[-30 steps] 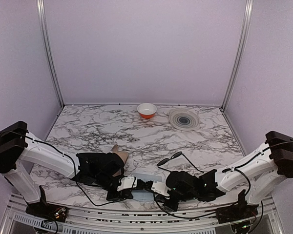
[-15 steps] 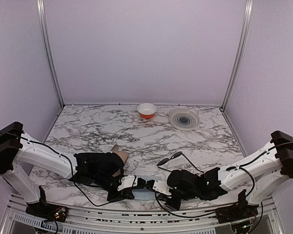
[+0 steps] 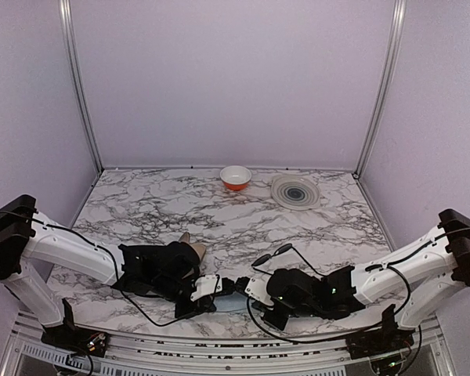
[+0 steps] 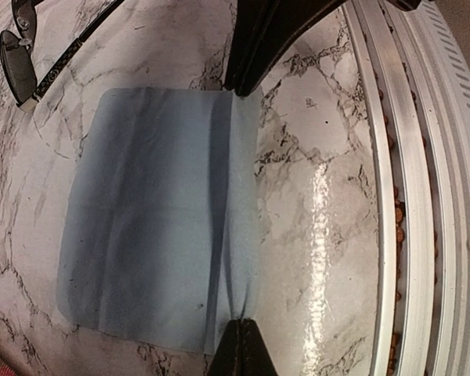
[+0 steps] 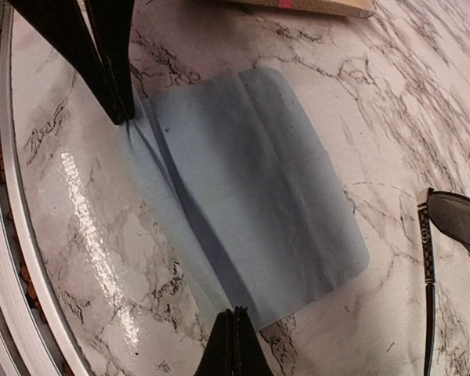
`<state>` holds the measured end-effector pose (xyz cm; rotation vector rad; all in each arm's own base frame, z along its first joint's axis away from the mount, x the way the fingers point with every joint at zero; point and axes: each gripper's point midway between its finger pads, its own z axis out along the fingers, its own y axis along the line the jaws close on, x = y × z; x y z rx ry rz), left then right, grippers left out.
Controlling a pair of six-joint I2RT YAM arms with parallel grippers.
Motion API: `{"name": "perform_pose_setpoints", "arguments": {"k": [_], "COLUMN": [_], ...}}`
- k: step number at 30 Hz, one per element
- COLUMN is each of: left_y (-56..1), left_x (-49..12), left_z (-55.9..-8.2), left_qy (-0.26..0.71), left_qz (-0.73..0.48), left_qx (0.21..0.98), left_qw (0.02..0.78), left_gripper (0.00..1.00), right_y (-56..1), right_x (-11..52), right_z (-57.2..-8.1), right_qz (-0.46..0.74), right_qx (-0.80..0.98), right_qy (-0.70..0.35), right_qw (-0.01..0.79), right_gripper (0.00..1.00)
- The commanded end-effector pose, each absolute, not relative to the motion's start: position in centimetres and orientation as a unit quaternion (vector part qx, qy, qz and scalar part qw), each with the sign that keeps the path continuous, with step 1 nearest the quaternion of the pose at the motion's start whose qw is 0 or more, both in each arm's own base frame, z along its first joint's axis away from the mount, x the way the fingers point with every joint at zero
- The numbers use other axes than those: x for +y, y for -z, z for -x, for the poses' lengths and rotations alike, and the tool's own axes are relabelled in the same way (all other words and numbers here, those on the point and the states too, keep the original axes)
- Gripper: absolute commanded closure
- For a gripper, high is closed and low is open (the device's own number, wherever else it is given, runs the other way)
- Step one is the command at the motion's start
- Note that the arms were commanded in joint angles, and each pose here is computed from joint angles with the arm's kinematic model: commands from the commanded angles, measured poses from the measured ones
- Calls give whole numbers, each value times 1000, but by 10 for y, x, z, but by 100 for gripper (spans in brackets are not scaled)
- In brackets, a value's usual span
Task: Organize the sunglasses
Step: Fold the glasses cleaning cloth at the center of the board.
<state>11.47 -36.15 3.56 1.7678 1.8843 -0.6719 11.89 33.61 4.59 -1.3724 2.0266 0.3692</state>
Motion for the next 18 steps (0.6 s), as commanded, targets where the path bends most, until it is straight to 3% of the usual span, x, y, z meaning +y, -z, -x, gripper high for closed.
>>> {"name": "perform_pose_setpoints", "arguments": {"k": [1,18], "left_y": [-50,-45], "left_x": [-369,-370], "left_z": [-131,-156], "left_qy": [234,200], "left_qz": [-626,-613], "left_qx": [698,719], "left_qw": [259,261], "left_gripper": [100,100], "right_y": [-63,-63], "right_x": [343,343], "right_z": [-129,-142], "right_qz": [505,498], "right_qx": [776,779], "right_qy": [-132,-106], "right_qw": [354,365], "right_gripper": [100,100]}}
